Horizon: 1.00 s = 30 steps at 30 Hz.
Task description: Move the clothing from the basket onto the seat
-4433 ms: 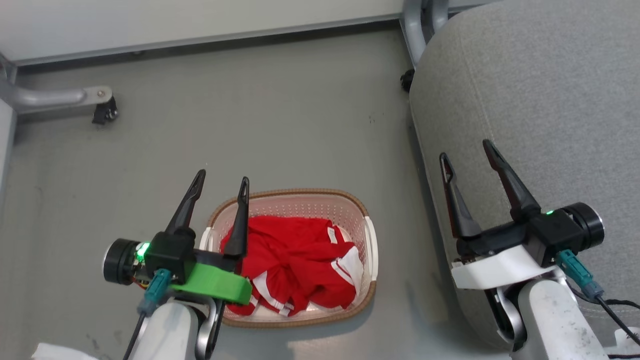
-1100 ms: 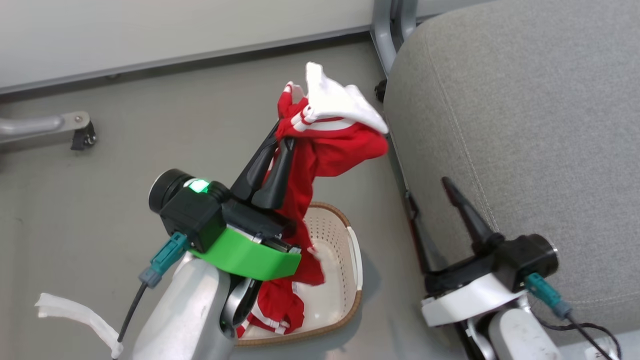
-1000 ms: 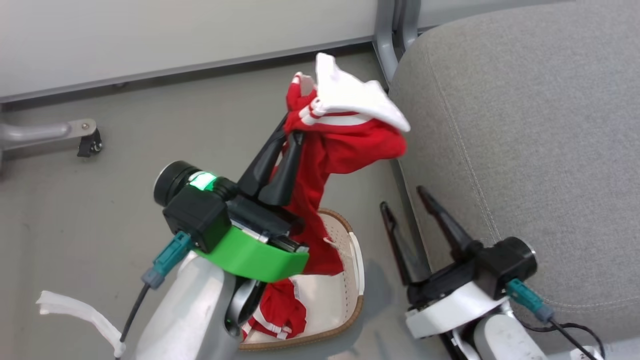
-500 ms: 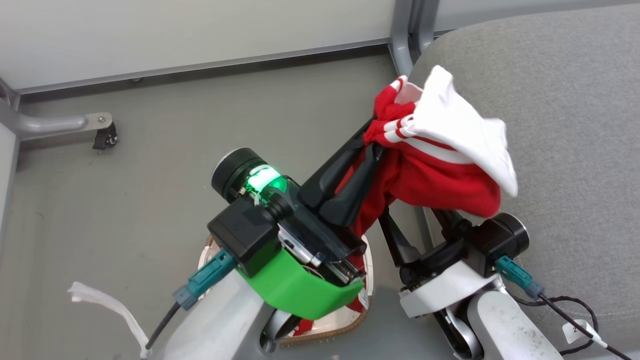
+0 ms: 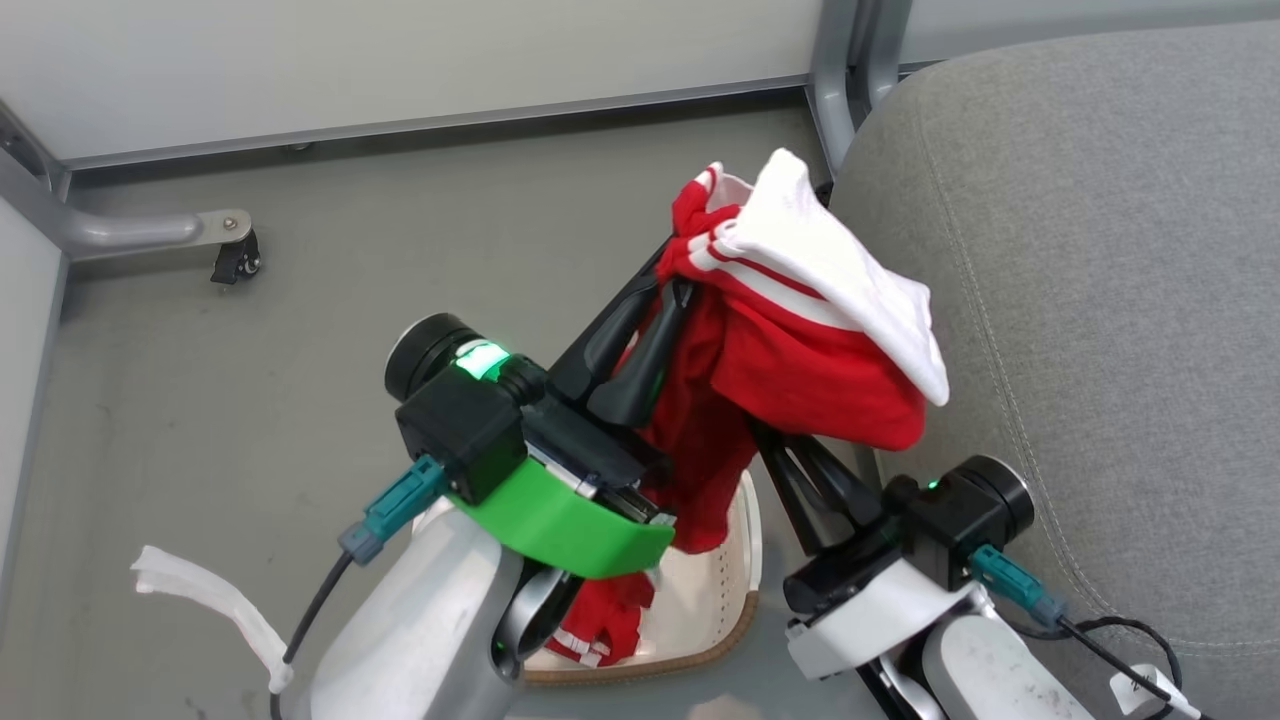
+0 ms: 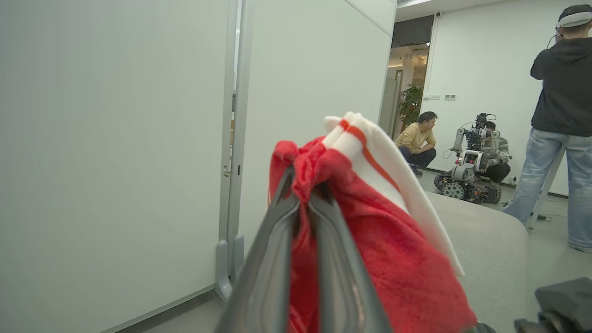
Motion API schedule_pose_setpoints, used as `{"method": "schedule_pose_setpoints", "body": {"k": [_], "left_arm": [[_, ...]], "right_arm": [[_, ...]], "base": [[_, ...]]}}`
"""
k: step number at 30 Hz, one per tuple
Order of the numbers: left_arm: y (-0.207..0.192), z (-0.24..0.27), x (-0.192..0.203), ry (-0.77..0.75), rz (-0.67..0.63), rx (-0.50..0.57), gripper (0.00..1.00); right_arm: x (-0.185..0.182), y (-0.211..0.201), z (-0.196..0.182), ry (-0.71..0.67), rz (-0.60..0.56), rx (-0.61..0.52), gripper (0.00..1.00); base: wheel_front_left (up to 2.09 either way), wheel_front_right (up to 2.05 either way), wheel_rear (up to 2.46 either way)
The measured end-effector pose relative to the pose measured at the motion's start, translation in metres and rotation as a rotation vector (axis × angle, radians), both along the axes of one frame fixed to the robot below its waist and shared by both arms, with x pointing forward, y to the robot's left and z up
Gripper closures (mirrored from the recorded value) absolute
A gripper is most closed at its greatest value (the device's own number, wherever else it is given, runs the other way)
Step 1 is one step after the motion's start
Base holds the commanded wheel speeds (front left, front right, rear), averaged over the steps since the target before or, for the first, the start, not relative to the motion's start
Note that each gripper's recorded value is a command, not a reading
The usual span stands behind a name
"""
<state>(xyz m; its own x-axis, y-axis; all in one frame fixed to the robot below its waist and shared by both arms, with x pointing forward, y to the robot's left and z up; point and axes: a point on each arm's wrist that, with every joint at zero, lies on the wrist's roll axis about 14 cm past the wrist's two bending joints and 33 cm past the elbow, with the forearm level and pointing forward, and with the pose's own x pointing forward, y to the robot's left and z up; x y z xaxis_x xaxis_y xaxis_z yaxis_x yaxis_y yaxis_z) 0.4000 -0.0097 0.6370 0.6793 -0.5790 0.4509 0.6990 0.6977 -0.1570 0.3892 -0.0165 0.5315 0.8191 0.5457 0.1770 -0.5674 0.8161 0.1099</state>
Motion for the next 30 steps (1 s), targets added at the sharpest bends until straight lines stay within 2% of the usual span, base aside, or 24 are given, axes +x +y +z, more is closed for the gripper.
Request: {"method": "schedule_pose_setpoints", "body": {"k": [10,11,12,13,14,15,30], "left_arm": [[0.0,-0.034,0.006,0.075,0.031,0.072,1.0],[-0.001,-0.036,0.005,0.079,0.03,0.08,0.91],[-0.003,-0.04,0.004,0.085,0.026,0.088,0.72],[-0.004,-0.042,0.004,0.088,0.025,0.099,0.49],[-0.004,-0.044,0.004,0.087,0.027,0.108,0.13],[-0.004,-0.044,0.005,0.085,0.028,0.111,0.0],[0.005,-0.053,0.01,0.089,0.069,0.147,0.0]], "right_arm": [[-0.008,-0.011,-0.004,0.023,-0.033,0.012,1.0],[-0.008,-0.012,-0.003,0.021,-0.036,0.012,1.0],[-0.009,-0.012,-0.002,0.018,-0.038,0.012,1.0],[-0.009,-0.014,-0.001,0.015,-0.043,0.013,1.0],[-0.009,-0.015,0.001,0.011,-0.047,0.016,1.0],[-0.009,-0.016,0.002,0.007,-0.05,0.017,1.0],[-0.005,-0.019,0.003,0.003,-0.069,0.019,1.0]], "base": [[0.0,0.0,0.0],[0.0,0.0,0.0],[0.0,0.0,0.0],[0.0,0.0,0.0],[0.0,0.0,0.0],[0.0,0.0,0.0],[0.0,0.0,0.0]]}}
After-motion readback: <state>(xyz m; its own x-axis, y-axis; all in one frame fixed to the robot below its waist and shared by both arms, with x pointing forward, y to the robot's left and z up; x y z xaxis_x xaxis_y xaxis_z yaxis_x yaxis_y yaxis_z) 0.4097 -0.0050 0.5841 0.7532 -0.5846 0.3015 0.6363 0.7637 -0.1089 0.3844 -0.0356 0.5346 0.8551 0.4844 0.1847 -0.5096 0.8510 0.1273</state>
